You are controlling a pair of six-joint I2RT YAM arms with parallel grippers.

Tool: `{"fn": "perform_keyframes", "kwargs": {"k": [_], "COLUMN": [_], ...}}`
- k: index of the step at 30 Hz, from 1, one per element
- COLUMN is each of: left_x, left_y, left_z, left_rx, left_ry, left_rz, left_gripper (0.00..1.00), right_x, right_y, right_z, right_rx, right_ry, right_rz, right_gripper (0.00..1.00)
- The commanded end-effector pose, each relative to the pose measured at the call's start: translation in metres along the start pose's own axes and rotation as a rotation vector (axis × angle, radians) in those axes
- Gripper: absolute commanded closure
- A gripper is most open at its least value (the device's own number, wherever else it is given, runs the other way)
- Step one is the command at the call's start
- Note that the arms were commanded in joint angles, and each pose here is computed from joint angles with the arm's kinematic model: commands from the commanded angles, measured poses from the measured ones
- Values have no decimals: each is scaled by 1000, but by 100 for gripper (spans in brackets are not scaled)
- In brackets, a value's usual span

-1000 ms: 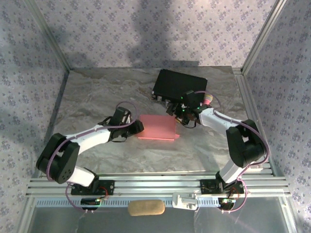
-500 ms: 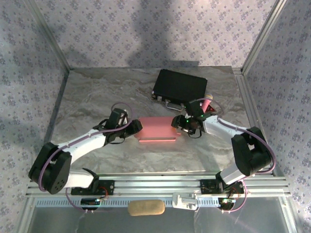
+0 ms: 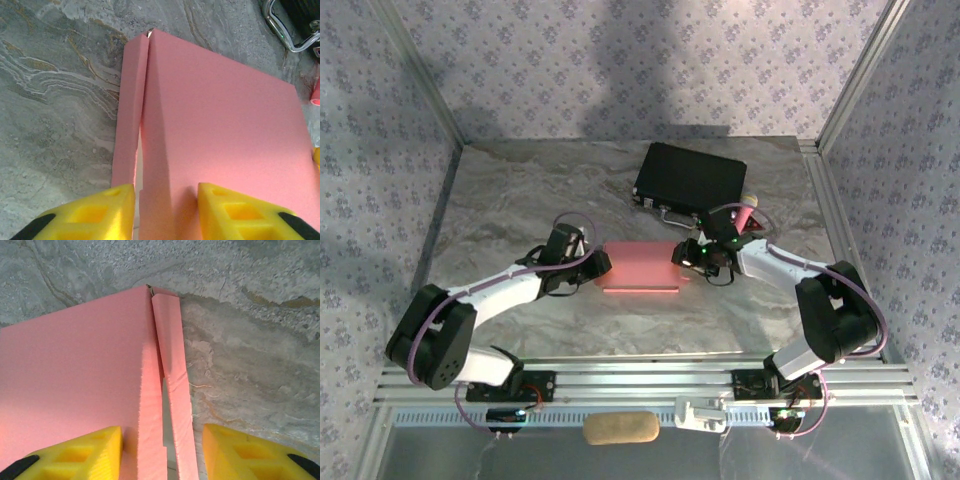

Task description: Fold the paper box

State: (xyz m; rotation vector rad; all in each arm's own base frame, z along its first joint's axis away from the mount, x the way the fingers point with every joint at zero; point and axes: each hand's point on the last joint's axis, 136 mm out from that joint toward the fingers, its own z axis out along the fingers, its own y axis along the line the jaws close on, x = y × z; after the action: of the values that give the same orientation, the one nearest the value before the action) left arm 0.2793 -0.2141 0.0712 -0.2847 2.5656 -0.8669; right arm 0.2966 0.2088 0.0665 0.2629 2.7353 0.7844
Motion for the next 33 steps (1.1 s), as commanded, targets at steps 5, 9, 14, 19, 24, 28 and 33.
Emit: {"fn": "perform_keyframes", "kwargs": {"k": [5,9,14,19,24,28,33], "left_x": [2,3,6,12,16,21,25], "left_y": [-15,-19,-19,-18,-18,-18,-12], "left_z": [-11,-13,-11,-8,-4,-1,4], "left_rx": [54,58,57,57,63,57,39], "left_ry": [-13,-16,-13,-3,5,13,22], "left_rz": [11,17,19,16,12,17,18], "left_gripper": [66,68,71,72,73,77,81], "right_x": [12,16,17,21,24,25,28], "right_y": [7,11,13,15,15,14,7], "right_z": [-16,-22,-26,-23,-17,-14,-8], "right_rx": [-59,-86,-106,-122,-138,-135,-106], "right_ry": [-4,-2,0,11,22,23,30], "right_rz": [20,25,33,44,63,68,61], "right_gripper": [57,56,54,59,65,73,81]}}
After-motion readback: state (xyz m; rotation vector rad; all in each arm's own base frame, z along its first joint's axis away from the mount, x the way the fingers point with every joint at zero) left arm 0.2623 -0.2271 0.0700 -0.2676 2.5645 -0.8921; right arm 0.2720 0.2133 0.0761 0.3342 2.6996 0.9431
